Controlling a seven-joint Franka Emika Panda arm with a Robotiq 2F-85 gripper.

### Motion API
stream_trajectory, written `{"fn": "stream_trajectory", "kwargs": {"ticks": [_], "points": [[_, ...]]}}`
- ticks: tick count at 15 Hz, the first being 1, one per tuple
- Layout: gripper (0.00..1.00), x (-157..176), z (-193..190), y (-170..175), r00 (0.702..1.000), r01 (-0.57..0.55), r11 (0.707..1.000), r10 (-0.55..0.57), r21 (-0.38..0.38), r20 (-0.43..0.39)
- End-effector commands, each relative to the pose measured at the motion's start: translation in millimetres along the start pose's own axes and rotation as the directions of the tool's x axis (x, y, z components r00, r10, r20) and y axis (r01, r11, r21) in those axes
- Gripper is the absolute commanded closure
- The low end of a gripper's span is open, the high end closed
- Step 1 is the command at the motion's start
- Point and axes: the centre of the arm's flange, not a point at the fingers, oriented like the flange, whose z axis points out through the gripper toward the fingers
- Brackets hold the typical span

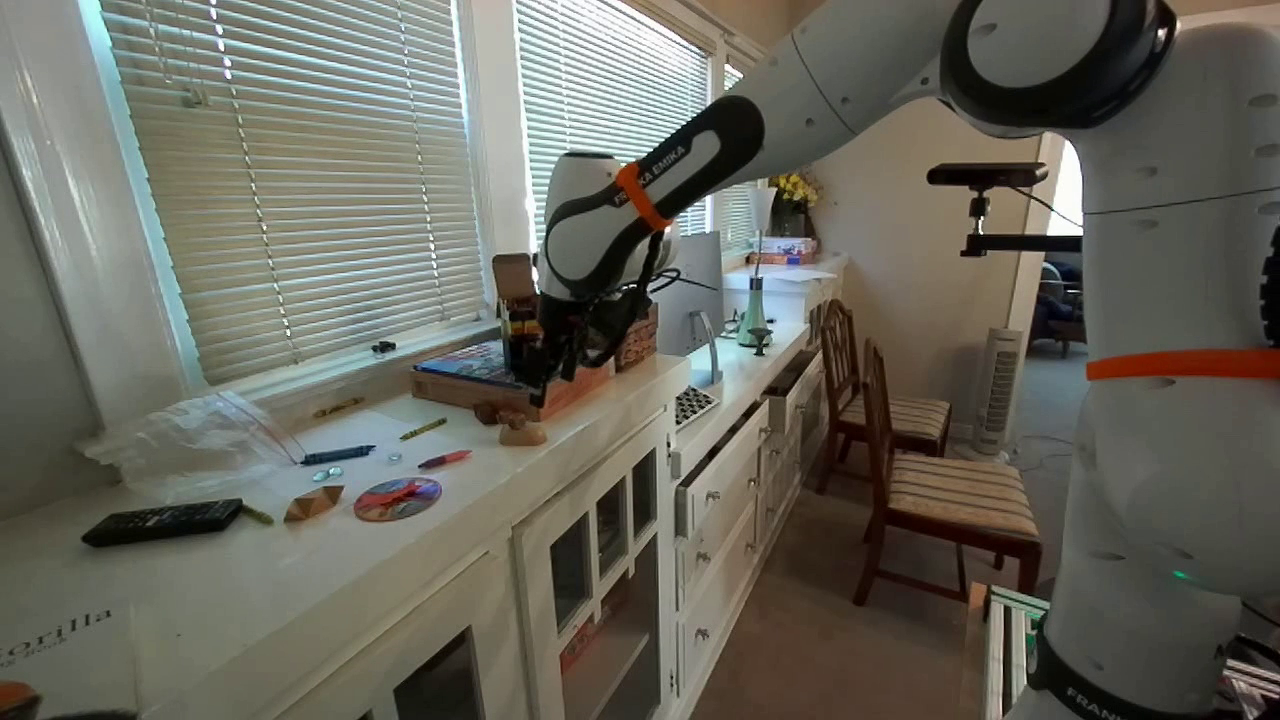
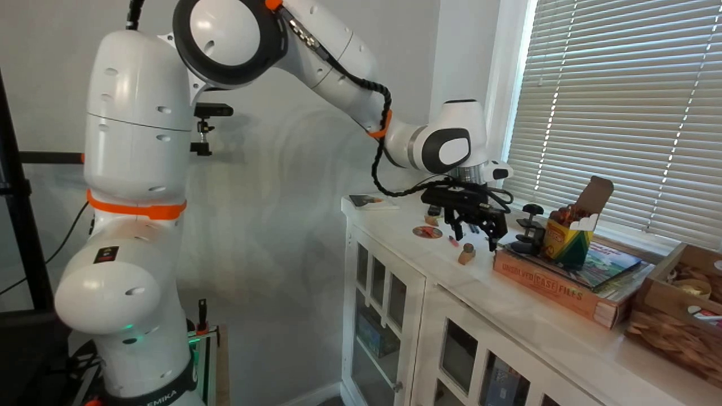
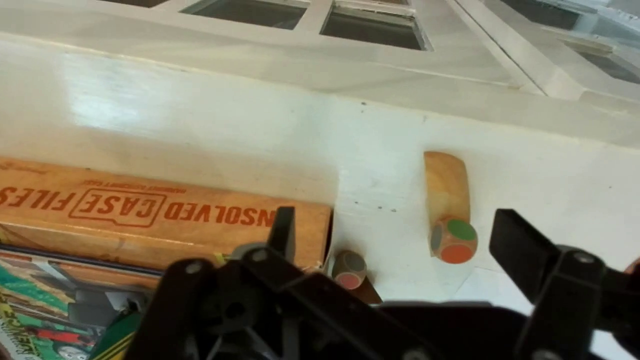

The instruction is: Move the brown stopper backwards

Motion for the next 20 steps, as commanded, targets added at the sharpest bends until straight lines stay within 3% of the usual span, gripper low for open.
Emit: {"fn": "stream_trajectory", "kwargs": {"ticks": [1,12,15,20], "points": [[0.0,13.7,4.4,-18.4,0.999,-0.05,0.998,0.05,0.024,-0.004],[0.0,28.4,31.4,-28.4,0.986,-0.164,0.986,0.165,0.032,-0.031],[0.2,30.2,38.7,-28.9,0.984,-0.173,0.984,0.174,0.033,-0.038],[0.23,37.6,41.5,-28.5,0.979,-0.179,0.983,0.183,0.047,-0.091]]}}
